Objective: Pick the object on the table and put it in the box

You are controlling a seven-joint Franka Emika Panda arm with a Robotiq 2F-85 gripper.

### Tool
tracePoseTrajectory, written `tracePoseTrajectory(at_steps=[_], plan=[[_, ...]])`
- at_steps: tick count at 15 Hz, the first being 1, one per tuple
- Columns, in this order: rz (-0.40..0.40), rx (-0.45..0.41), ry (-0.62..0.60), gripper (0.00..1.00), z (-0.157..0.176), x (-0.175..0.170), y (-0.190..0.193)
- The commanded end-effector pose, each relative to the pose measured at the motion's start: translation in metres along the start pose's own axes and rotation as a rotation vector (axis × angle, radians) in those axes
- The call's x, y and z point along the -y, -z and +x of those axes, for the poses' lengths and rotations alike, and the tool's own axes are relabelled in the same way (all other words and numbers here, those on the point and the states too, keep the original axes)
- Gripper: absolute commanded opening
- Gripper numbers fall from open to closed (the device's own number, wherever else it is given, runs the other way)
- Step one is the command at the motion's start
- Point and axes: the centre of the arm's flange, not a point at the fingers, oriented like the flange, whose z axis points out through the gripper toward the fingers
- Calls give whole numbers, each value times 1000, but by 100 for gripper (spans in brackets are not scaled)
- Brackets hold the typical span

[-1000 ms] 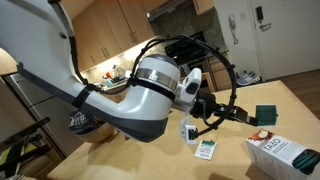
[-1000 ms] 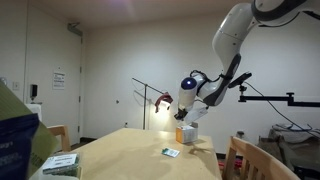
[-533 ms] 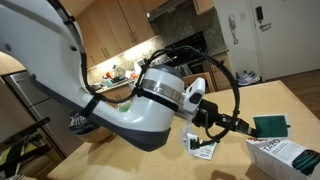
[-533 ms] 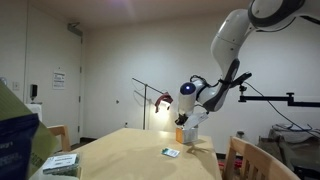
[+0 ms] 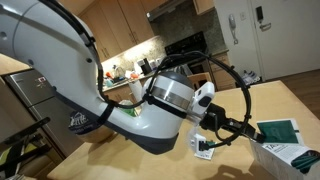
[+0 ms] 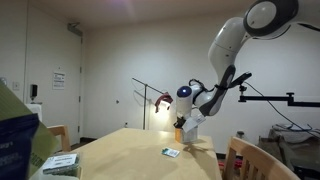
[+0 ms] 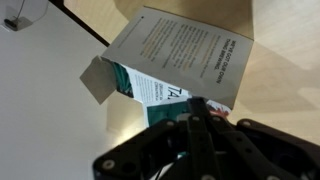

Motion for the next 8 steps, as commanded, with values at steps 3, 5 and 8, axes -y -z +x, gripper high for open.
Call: tracePoseTrajectory(at_steps=[3, 5, 8], plan=[[76, -1, 84, 0, 12, 19, 4], [114, 15, 141, 0, 13, 29, 11], [146, 49, 220, 0, 14, 40, 18]])
